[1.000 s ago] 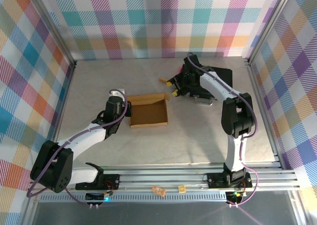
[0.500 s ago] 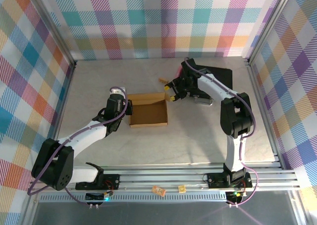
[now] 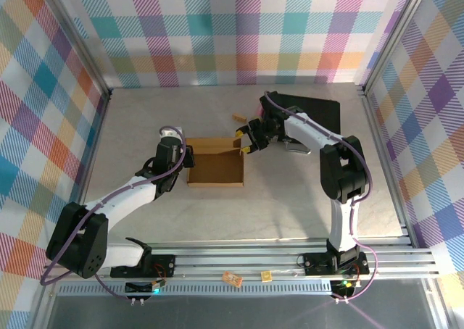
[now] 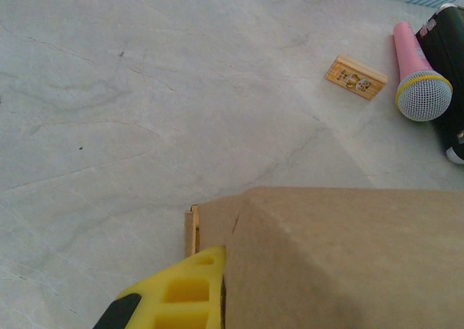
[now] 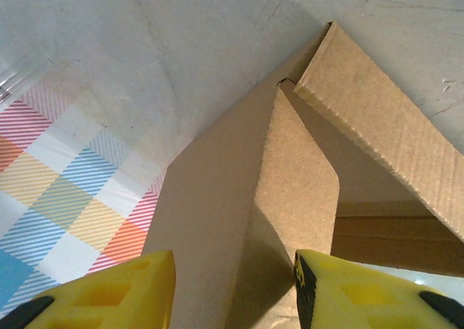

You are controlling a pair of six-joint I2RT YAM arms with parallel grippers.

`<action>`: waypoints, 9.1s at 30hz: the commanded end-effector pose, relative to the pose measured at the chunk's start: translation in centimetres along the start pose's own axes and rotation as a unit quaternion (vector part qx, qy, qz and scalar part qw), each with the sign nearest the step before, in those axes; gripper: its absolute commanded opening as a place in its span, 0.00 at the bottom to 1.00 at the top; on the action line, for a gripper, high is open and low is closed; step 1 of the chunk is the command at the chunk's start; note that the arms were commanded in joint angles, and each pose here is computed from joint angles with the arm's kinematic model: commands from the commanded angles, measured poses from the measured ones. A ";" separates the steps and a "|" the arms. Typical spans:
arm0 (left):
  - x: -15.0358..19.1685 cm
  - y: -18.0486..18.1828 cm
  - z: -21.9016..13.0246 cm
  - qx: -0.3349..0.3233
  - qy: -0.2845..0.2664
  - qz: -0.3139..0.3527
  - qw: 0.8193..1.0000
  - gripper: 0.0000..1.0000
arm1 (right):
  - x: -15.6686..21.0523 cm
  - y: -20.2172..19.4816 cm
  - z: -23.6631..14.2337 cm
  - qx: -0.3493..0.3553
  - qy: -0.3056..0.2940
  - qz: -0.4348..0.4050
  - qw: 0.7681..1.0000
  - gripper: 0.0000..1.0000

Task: Fold the paper box

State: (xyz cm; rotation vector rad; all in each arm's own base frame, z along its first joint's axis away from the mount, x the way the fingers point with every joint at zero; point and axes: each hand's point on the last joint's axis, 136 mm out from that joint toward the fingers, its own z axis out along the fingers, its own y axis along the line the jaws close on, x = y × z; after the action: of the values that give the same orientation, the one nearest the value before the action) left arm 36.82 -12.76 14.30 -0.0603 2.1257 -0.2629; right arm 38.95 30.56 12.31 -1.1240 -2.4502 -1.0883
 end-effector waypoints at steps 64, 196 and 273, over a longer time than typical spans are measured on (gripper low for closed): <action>12.4 -1.3 -10.1 0.062 0.235 -0.275 0.930 0.56 | -2.4 -6.1 1.4 0.106 -0.040 -0.157 0.981 0.23; 8.3 -0.1 3.7 -0.014 0.416 -0.131 0.900 0.37 | -4.7 -8.6 1.1 0.251 -0.048 -0.391 0.884 0.18; 0.4 -3.8 2.2 0.157 0.348 -0.513 0.769 0.41 | 1.0 -6.8 -2.1 0.140 0.176 -0.249 0.942 0.09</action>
State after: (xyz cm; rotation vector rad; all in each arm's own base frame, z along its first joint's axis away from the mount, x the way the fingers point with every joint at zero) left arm 38.99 -16.28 12.45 -1.0514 2.5234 -1.4087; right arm 32.73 26.27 9.86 -0.2037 -2.5487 -0.8724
